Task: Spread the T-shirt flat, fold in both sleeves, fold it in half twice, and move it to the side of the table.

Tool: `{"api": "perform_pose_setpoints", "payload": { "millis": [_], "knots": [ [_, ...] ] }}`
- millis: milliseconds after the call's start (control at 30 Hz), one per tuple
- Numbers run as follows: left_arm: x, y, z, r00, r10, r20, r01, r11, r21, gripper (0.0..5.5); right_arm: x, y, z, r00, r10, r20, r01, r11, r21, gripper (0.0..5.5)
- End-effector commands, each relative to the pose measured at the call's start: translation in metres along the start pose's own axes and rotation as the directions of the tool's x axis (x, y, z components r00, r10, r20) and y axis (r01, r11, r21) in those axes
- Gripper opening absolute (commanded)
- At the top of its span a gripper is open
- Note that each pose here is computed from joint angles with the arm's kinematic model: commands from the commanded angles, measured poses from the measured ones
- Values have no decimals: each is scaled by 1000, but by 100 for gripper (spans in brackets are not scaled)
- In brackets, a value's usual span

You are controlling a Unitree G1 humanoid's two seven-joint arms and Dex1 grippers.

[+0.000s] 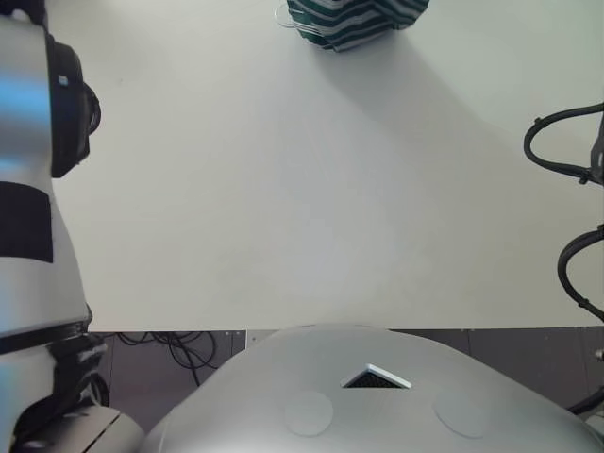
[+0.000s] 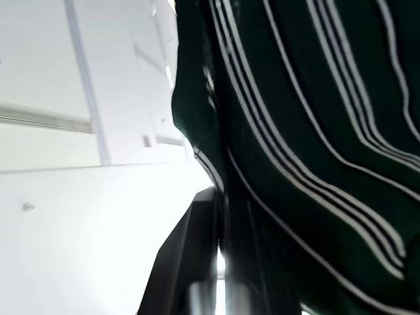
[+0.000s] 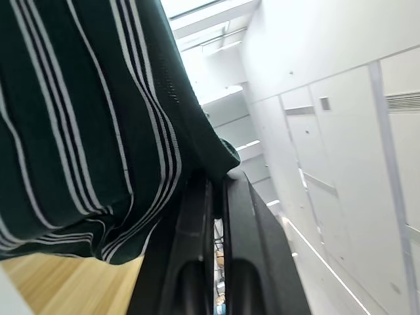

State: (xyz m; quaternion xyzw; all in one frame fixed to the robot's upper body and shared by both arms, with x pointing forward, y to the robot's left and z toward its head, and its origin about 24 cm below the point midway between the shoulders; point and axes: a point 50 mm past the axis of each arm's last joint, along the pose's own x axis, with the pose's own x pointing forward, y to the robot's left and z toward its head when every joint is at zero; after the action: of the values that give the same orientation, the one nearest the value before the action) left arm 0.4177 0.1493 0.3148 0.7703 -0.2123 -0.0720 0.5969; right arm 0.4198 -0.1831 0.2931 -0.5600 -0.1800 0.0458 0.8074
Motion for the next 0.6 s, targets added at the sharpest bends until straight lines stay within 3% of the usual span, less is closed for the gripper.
{"api": "perform_pose_setpoints", "payload": {
  "millis": [33,267,400,500,600],
  "knots": [
    [-2,18,-15,989,97,-113,-94,995,25,0,-3,-20,-8,994,-103,-48,100,993,-55,2],
    [-9,16,-22,975,201,-94,-192,976,101,0,-14,-14,-14,981,-186,60,193,969,-154,2],
    [-26,-9,-28,982,190,23,-190,981,22,0,-40,15,-13,948,-72,311,117,985,-130,2],
    [-76,-48,-36,963,129,235,-109,989,-96,0,-98,53,-25,861,75,503,-14,992,-125,2],
    [-147,-85,-23,887,4,461,84,982,-170,0,-175,97,-30,731,293,616,-292,951,-106,2]
  ]
}}
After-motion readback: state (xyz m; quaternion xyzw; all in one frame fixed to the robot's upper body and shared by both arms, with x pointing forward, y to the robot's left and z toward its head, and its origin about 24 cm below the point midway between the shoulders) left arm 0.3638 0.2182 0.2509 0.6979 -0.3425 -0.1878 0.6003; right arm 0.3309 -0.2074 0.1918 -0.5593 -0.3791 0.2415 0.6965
